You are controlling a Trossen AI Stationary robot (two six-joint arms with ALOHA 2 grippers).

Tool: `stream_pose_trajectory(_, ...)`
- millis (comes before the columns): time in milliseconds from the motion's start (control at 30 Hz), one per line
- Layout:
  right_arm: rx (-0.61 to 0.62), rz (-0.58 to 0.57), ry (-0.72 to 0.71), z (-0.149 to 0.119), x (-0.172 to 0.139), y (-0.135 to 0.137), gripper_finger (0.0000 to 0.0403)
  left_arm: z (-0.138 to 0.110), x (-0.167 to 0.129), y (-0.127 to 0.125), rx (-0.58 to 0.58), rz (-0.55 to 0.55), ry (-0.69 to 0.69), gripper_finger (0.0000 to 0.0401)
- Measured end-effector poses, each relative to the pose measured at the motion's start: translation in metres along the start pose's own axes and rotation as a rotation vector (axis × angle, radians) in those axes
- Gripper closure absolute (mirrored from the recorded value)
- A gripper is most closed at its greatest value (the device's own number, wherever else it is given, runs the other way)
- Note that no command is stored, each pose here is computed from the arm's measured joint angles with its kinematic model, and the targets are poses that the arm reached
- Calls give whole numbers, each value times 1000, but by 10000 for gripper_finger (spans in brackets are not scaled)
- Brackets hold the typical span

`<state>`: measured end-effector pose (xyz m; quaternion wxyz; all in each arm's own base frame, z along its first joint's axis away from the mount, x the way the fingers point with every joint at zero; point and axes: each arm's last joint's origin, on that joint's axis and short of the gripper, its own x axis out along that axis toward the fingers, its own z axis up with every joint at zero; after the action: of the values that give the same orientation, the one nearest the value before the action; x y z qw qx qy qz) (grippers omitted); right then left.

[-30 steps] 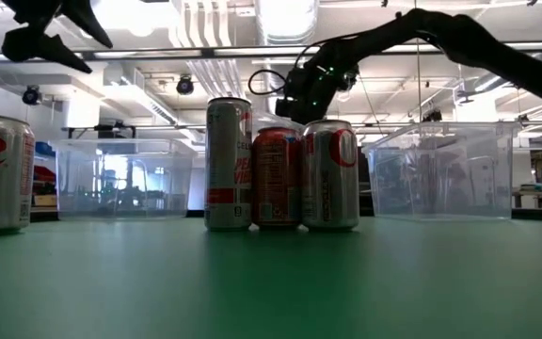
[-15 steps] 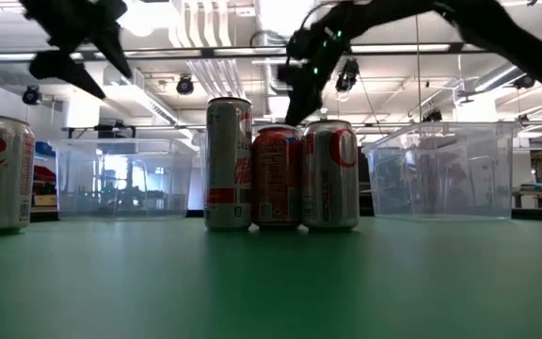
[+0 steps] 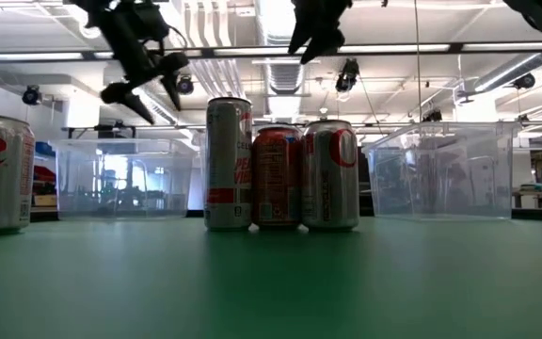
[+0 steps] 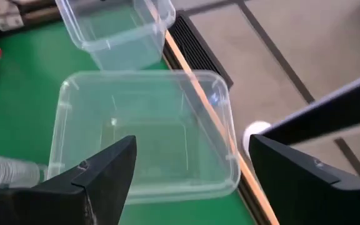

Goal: Sort soda cans
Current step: Adjust the transparent bins

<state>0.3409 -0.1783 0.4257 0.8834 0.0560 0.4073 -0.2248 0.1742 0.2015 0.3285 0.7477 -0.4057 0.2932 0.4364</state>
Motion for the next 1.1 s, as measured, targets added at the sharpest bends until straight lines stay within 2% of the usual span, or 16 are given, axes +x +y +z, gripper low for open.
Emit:
stream_pose_trajectory(100,24,-35,27,-2,0,8,101,13,18,-10,19,26,21,87)
stream_pose_trajectory(233,30,-51,74,-7,4,16,98,23,45,-12,30,59,109,87)
stream_pose_trajectory(433,-14,-31,146,-16,15,27,101,22,81,-8,35,135,223,90)
stream_pose_trajectory(567,-81,-23,178,-20,23,29,108,22,97,-7,31,169,240,114)
stream_pose_trajectory(700,-165,-16,201,-24,29,28,110,21,104,-9,44,191,242,171)
stream_pose_trajectory(867,-234,-16,187,-23,29,24,103,7,109,-22,129,166,324,292)
stream_pose_trajectory(967,-261,-23,180,-23,24,17,102,-4,99,-33,178,173,366,369)
stream_pose_trajectory(1033,-246,-36,166,-23,17,10,104,-9,86,-36,208,183,376,384)
stream_pose_trajectory(1100,-222,-48,151,-23,9,4,108,-10,70,-38,253,184,371,376)
